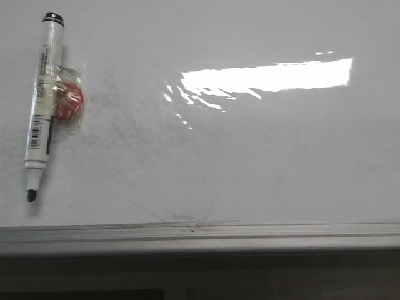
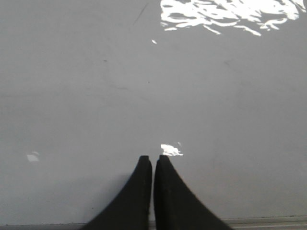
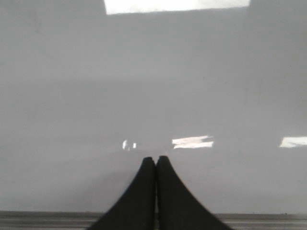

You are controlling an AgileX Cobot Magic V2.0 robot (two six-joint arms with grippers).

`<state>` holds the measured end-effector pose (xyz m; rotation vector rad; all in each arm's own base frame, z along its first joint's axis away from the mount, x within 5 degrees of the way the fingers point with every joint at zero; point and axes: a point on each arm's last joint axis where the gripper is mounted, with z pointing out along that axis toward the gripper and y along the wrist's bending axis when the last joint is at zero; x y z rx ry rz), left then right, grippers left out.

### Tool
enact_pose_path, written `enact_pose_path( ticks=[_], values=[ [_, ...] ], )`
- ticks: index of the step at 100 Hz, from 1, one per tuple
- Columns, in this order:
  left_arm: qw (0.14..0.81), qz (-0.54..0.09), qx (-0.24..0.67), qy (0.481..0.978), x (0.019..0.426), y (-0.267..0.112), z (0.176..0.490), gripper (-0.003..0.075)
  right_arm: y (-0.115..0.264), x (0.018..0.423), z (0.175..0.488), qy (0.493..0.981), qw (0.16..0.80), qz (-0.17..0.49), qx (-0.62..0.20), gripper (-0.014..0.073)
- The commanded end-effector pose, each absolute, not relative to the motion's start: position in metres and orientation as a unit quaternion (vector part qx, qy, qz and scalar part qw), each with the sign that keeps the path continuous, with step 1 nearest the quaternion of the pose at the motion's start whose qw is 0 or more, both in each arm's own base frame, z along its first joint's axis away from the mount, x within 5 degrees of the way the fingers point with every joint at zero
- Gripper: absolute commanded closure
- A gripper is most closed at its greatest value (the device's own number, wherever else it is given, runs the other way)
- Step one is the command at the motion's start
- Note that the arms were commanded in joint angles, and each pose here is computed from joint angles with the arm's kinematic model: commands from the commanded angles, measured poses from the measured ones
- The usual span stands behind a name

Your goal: Write number 9 on whiteboard

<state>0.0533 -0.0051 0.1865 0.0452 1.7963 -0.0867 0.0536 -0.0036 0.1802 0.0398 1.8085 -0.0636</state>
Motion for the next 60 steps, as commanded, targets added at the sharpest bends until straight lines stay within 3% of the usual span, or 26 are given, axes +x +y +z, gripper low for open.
enact_pose_path(
  ticks=[1,40,50,60],
  values=[
    [0.643,-0.047,0.014,0.764,0.054,-0.005,0.181,0.0741,-0.004,0.053,0.18,0.776,0.629,-0.033,0.016,0.0658],
    [0.65,-0.047,0.014,0.758,0.054,-0.005,0.182,0.0741,-0.004,0.053,0.181,0.772,0.635,-0.031,0.017,0.0658],
    [0.678,-0.047,0.012,0.734,0.055,-0.005,0.189,0.0741,-0.004,0.054,0.19,0.74,0.671,-0.033,0.017,0.0658],
    [0.713,-0.028,0.027,0.7,0.055,-0.004,0.198,0.0741,-0.004,0.055,0.206,0.678,0.734,-0.038,0.013,0.0658]
  ],
)
